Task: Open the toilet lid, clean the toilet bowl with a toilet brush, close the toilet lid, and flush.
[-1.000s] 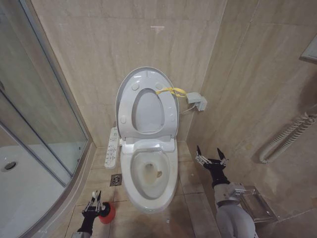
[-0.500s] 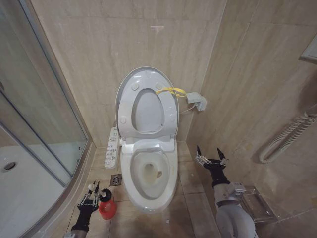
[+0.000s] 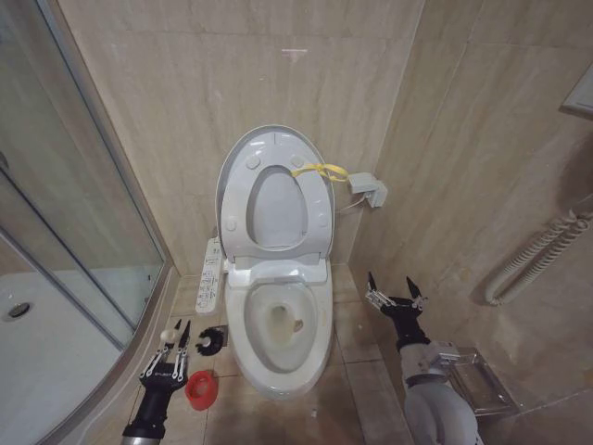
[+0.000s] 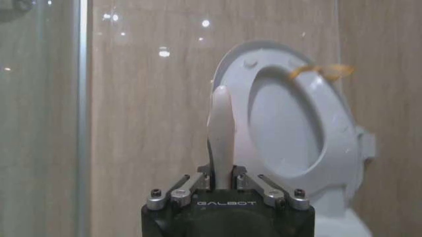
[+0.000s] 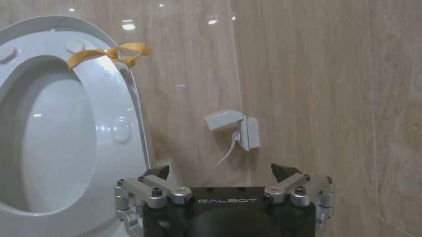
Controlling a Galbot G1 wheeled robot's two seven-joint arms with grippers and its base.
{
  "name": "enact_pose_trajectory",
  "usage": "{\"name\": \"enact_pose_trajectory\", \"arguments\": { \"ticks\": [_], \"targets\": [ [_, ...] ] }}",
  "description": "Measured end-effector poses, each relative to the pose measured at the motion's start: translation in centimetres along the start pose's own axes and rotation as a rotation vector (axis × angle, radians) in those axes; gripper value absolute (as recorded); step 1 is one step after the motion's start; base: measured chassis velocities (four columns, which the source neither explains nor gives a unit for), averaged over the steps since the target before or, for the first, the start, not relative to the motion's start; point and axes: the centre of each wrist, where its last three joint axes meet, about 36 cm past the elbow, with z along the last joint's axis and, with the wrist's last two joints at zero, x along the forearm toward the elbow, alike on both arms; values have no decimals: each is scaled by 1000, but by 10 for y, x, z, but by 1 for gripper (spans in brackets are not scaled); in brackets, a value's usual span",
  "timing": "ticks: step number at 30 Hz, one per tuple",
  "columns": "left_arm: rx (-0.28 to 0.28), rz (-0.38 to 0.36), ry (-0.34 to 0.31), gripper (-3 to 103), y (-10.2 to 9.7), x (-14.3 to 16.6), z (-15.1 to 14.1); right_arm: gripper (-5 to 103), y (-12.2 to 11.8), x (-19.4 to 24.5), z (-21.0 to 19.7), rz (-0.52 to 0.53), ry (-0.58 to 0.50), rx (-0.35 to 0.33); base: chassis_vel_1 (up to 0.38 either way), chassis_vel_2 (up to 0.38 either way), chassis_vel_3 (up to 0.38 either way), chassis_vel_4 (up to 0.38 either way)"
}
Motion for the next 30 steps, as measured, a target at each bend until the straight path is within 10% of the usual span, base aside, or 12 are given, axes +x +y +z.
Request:
{"name": "enact_pose_trajectory", "arguments": {
  "ticks": [10, 30],
  "targets": [
    [51, 110, -64, 17, -2, -34, -29, 100, 0, 0, 0, 0, 0, 0, 0, 0, 0, 0],
    [130, 315, 33, 17, 4, -157, 43, 100, 0, 0, 0, 0, 0, 0, 0, 0, 0, 0]
  ]
}}
